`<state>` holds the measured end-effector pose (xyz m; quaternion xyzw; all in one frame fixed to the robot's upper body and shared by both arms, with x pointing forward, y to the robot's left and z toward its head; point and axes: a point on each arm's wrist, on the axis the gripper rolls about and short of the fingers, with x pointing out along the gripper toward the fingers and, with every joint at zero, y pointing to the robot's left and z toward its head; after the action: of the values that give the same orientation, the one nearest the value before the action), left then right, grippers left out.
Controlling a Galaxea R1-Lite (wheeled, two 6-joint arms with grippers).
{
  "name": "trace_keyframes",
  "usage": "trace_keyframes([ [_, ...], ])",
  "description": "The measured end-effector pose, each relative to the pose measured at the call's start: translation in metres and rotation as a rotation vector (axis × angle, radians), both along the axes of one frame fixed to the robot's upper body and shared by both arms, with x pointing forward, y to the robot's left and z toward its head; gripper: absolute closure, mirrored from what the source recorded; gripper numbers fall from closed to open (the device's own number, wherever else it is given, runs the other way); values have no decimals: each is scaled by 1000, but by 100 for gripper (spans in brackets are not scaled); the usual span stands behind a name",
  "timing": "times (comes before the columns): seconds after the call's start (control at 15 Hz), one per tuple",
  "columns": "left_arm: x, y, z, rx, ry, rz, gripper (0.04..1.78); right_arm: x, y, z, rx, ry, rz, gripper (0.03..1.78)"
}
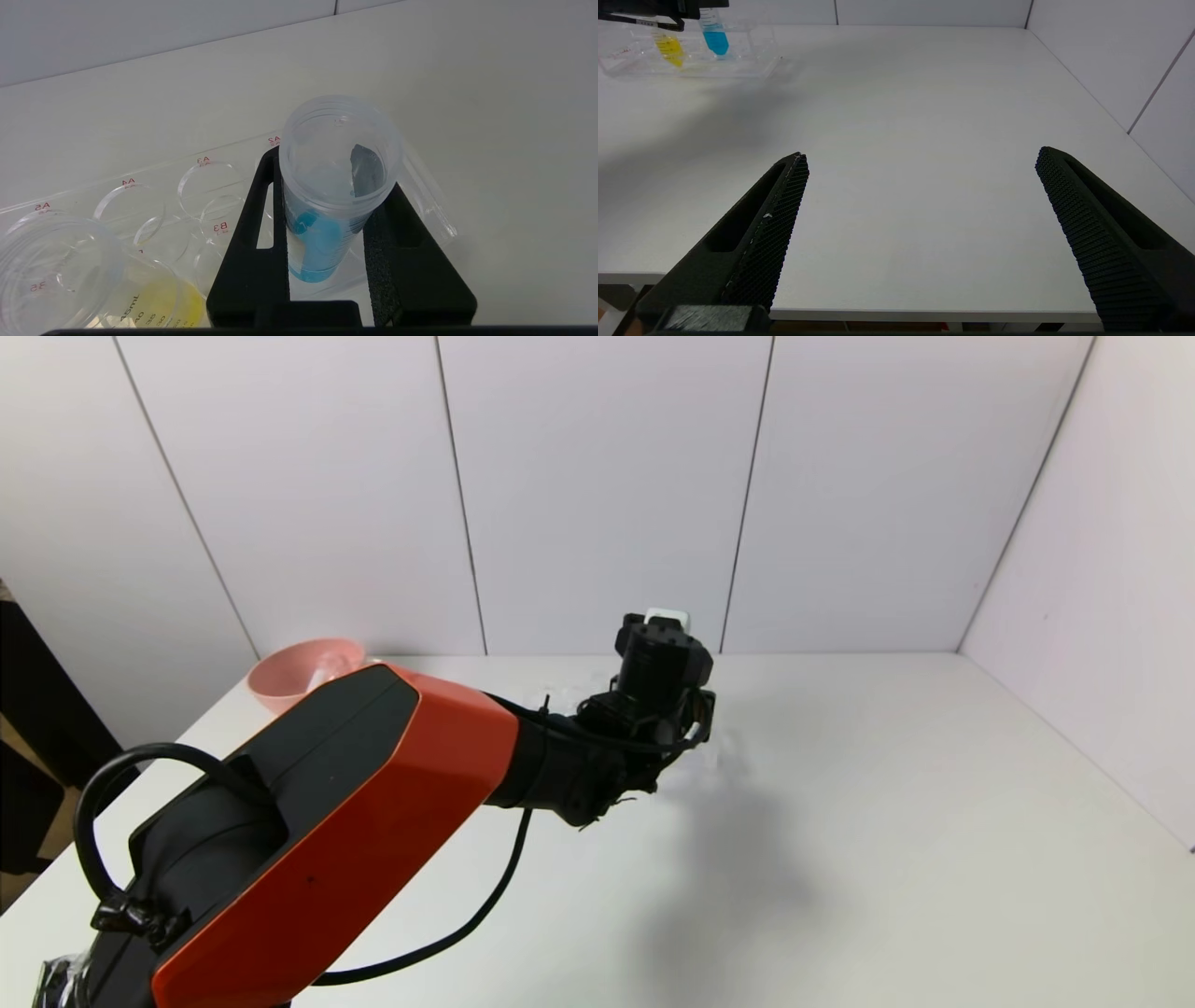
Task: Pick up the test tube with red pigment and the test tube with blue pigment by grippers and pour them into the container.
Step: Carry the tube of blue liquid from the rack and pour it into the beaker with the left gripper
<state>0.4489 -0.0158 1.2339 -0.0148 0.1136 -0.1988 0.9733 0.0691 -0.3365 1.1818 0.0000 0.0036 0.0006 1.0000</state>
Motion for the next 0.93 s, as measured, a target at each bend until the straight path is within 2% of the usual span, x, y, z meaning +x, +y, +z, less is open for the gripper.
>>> trace_keyframes([
  [0.4,-3,3,20,-11,-44,-2,135,0,0,0,0,0,0,4],
  [0.93,-12,12,62,-8,-154,-10,135,0,0,0,0,0,0,4],
])
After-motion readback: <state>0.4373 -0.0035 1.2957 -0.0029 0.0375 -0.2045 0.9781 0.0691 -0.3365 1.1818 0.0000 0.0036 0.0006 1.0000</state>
